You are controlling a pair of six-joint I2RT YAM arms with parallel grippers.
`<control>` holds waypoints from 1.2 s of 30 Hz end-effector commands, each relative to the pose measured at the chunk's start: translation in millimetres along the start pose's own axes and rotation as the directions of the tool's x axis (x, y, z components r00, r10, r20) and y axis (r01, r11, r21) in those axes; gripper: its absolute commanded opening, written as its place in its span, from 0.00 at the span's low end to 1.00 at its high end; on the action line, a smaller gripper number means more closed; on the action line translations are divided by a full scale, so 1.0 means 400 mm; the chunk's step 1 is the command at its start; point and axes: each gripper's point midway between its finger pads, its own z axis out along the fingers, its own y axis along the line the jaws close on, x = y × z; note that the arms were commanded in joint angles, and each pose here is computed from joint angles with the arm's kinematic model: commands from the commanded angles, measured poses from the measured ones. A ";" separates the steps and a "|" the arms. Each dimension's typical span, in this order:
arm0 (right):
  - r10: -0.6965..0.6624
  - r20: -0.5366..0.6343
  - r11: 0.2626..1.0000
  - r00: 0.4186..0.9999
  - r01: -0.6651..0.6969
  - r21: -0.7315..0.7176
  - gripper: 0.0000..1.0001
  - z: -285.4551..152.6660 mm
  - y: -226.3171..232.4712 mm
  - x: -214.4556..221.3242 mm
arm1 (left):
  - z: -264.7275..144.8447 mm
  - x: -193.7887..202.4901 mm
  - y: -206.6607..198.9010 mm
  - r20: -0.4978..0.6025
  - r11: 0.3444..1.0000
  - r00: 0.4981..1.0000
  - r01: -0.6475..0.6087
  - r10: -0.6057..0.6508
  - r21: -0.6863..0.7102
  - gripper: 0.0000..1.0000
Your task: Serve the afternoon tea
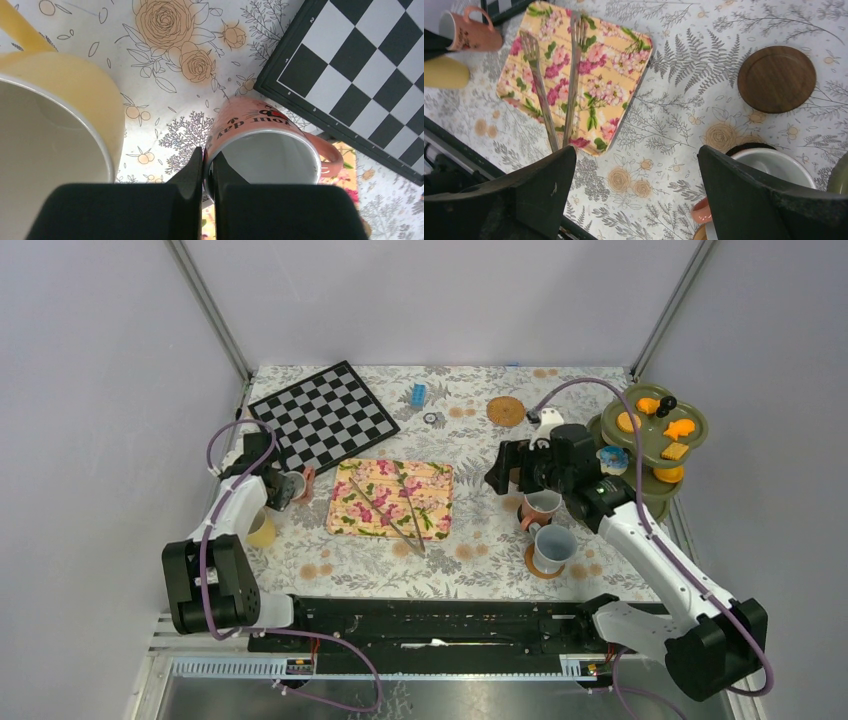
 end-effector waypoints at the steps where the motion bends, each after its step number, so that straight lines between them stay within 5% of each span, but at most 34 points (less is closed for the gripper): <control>1: -0.123 -0.008 0.988 0.992 0.122 -0.099 0.98 0.026 0.064 0.000 | -0.052 -0.039 -0.023 0.052 0.995 0.996 -0.080 0.077 0.066 0.00; 6: -0.351 -0.023 0.917 0.936 0.339 -0.210 0.99 0.064 0.208 0.035 | -0.221 -0.053 -0.126 0.194 0.890 0.918 -0.386 0.346 0.242 0.00; 10: -0.536 0.049 0.772 0.843 0.512 -0.376 0.99 0.087 0.364 0.097 | -0.360 0.066 -0.200 0.230 0.654 0.752 -0.654 0.618 0.380 0.00; 15: -0.597 0.180 0.674 0.782 0.610 -0.417 0.98 0.114 0.478 0.103 | -0.430 0.225 -0.194 0.199 0.426 0.547 -0.792 0.813 0.437 0.00; 23: -0.628 0.212 0.665 0.749 0.657 -0.356 0.79 0.182 0.474 0.152 | -0.505 0.351 -0.189 0.185 0.287 0.490 -0.732 0.852 0.618 0.00; 31: -0.661 0.233 0.637 0.713 0.698 -0.329 0.62 0.205 0.474 0.161 | -0.485 0.402 -0.177 0.206 0.183 0.370 -0.781 0.906 0.597 0.00; 36: -0.682 0.237 0.614 0.692 0.718 -0.328 0.41 0.214 0.470 0.170 | -0.483 0.405 -0.175 0.234 0.141 0.330 -0.802 0.915 0.581 0.00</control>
